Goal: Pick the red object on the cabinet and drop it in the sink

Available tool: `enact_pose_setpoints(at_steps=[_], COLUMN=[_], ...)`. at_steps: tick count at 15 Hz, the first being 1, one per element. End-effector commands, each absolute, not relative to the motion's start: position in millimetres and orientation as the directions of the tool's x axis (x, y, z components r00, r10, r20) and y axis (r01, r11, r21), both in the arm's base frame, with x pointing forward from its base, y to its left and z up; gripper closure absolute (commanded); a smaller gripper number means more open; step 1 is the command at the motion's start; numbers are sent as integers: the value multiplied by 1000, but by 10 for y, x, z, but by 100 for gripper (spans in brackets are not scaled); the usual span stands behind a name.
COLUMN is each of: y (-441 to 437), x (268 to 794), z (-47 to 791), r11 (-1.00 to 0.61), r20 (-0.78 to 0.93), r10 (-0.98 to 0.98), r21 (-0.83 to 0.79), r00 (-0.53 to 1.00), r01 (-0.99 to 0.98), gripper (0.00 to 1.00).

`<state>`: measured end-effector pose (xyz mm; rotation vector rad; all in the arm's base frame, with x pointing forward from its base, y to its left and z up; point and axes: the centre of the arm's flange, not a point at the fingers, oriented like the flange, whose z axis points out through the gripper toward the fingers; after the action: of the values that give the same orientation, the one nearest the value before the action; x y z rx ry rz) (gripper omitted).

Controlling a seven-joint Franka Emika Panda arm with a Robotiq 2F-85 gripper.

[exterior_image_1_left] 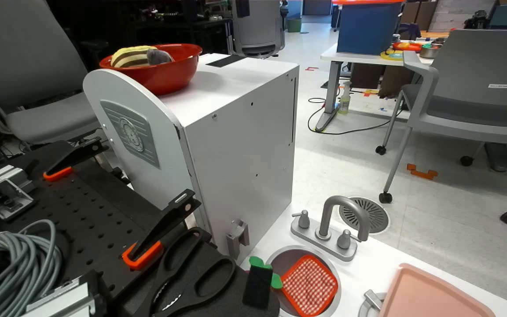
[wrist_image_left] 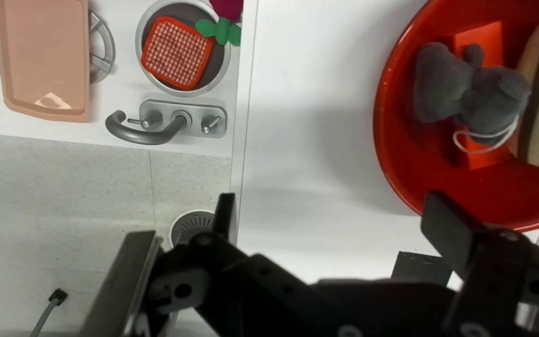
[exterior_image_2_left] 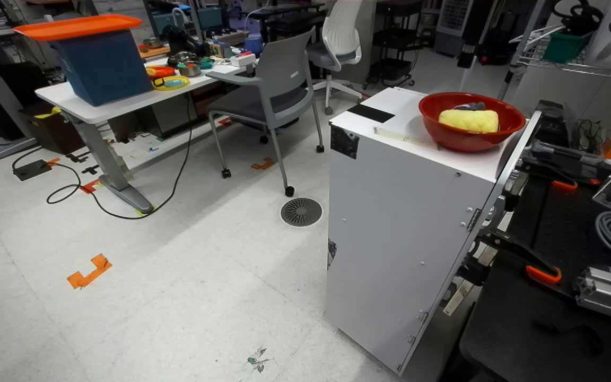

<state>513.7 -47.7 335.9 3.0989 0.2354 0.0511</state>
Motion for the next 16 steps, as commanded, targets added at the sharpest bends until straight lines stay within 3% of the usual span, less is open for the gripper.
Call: enact_pose_setpoints(at_steps=[1, 16], y=[-457, -399], x=[4999, 4572], z=[3503, 3725], r11=[-991, -992], r20=[23, -53], r10=[130, -50], r21=[-13, -110], r00=[991, 997], r01=[130, -55], gripper=[0, 0])
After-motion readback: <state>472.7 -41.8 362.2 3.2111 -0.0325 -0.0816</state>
